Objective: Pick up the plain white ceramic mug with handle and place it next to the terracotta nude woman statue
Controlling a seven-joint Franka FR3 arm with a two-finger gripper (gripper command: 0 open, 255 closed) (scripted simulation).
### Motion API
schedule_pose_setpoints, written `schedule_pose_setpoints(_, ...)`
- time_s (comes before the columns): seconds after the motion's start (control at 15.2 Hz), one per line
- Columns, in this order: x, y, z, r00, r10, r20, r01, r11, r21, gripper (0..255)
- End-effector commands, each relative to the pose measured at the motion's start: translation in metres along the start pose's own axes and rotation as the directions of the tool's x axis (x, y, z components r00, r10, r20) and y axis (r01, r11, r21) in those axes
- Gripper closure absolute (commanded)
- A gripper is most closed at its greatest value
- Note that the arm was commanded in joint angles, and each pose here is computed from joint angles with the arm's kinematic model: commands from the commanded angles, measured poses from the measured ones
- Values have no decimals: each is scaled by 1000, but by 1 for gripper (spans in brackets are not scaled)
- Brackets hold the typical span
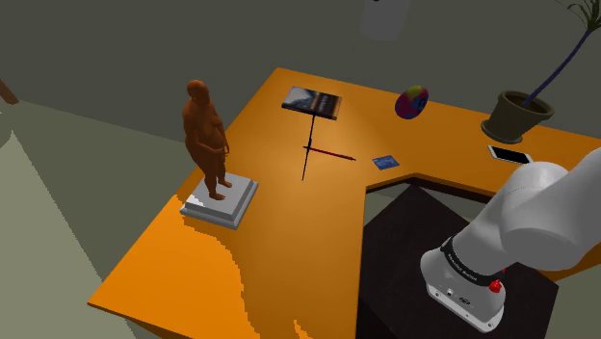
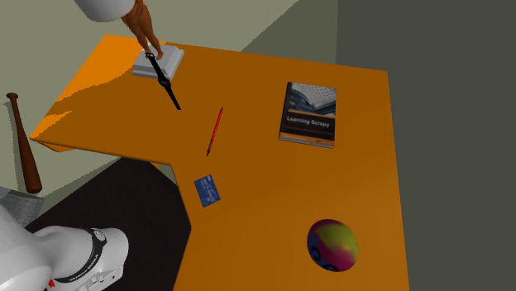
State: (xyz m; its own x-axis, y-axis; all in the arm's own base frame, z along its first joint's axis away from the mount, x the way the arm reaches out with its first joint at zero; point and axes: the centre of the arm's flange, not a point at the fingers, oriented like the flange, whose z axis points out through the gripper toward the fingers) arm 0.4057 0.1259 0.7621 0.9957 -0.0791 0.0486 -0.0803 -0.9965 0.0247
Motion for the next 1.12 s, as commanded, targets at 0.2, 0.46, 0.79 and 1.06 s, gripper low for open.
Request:
schedule_pose_setpoints(0.2,-35,-56,-3,1000,2,0,-2,1000,0,255)
schedule_pose_setpoints(0.46,-62,-101,-5,1000,2,0,-2,1000,0,255)
schedule_pose_setpoints(0.79,-97,-157,-9,1000,2,0,-2,1000,0,255)
schedule_pose_setpoints(1.06,-125,-202,-11,1000,2,0,-2,1000,0,255)
